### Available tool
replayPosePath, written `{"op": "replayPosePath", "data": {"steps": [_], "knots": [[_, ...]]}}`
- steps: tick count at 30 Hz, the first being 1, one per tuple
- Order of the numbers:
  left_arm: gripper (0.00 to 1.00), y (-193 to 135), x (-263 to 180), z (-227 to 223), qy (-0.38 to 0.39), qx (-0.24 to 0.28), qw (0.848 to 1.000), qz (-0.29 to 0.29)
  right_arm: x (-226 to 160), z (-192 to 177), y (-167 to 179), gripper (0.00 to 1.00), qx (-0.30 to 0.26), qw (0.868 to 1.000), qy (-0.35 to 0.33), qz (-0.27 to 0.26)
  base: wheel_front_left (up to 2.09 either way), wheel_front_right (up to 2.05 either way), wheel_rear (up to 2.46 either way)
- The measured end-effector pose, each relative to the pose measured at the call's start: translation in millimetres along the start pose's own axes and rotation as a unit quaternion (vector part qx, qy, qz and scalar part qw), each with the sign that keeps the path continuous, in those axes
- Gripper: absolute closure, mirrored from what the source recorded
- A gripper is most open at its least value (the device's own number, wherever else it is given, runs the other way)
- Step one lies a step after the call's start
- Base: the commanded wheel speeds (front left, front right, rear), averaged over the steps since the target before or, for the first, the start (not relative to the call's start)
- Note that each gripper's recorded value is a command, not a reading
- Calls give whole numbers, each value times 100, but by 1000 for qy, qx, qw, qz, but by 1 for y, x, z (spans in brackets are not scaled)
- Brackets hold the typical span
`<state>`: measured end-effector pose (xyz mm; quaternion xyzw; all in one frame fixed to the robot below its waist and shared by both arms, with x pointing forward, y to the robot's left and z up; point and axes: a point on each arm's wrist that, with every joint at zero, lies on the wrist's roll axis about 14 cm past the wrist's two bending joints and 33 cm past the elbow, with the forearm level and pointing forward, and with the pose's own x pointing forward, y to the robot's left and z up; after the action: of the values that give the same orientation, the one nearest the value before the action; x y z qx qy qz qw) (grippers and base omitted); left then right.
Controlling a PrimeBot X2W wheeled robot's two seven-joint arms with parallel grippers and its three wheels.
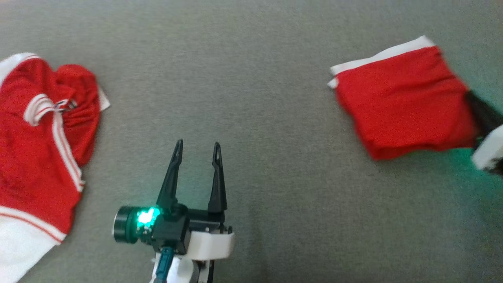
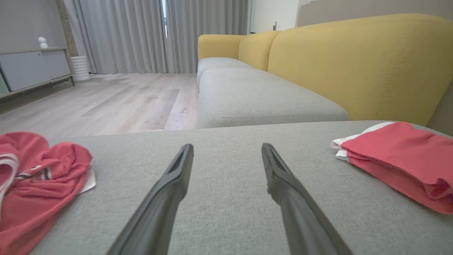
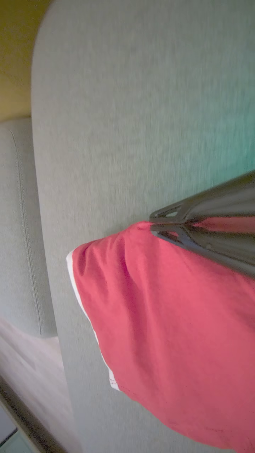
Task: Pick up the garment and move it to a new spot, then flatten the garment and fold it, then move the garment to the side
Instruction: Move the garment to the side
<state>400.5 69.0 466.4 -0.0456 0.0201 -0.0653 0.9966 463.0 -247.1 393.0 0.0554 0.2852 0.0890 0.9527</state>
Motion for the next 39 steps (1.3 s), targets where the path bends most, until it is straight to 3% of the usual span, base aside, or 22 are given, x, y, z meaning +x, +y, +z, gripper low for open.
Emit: {"op": "replayPosePath", "data": {"steps": [7, 16, 23, 24, 25, 29, 32, 39], "knots": [[0, -22, 31, -12, 1, -2, 999, -44, -25, 9, -91, 100, -50, 994, 12, -100, 0, 0, 0], [0, -53, 64, -40, 14, -2, 994, -105, -42, 28, -164, 100, -73, 978, 5, -197, 0, 0, 0], [0, -71, 72, -56, 25, -11, 991, -134, -57, 33, -197, 100, -82, 965, 7, -249, 0, 0, 0], [0, -71, 72, -56, 25, -11, 991, -134, -57, 33, -197, 84, -82, 965, 7, -249, 0, 0, 0], [0, -72, 73, -56, 25, -11, 991, -135, -60, 33, -200, 0, -89, 963, 7, -253, 0, 0, 0], [0, -73, 72, -51, 20, -6, 990, -136, -63, 53, -200, 0, -139, 956, -33, -258, 0, 0, 0], [0, -72, 69, -38, 7, 0, 991, -135, -56, 72, -182, 0, -158, 955, -81, -239, 0, 0, 0], [0, -61, 40, -12, -4, 0, 994, -113, -38, 52, -95, 0, -130, 973, -123, -143, 0, 0, 0]]}}
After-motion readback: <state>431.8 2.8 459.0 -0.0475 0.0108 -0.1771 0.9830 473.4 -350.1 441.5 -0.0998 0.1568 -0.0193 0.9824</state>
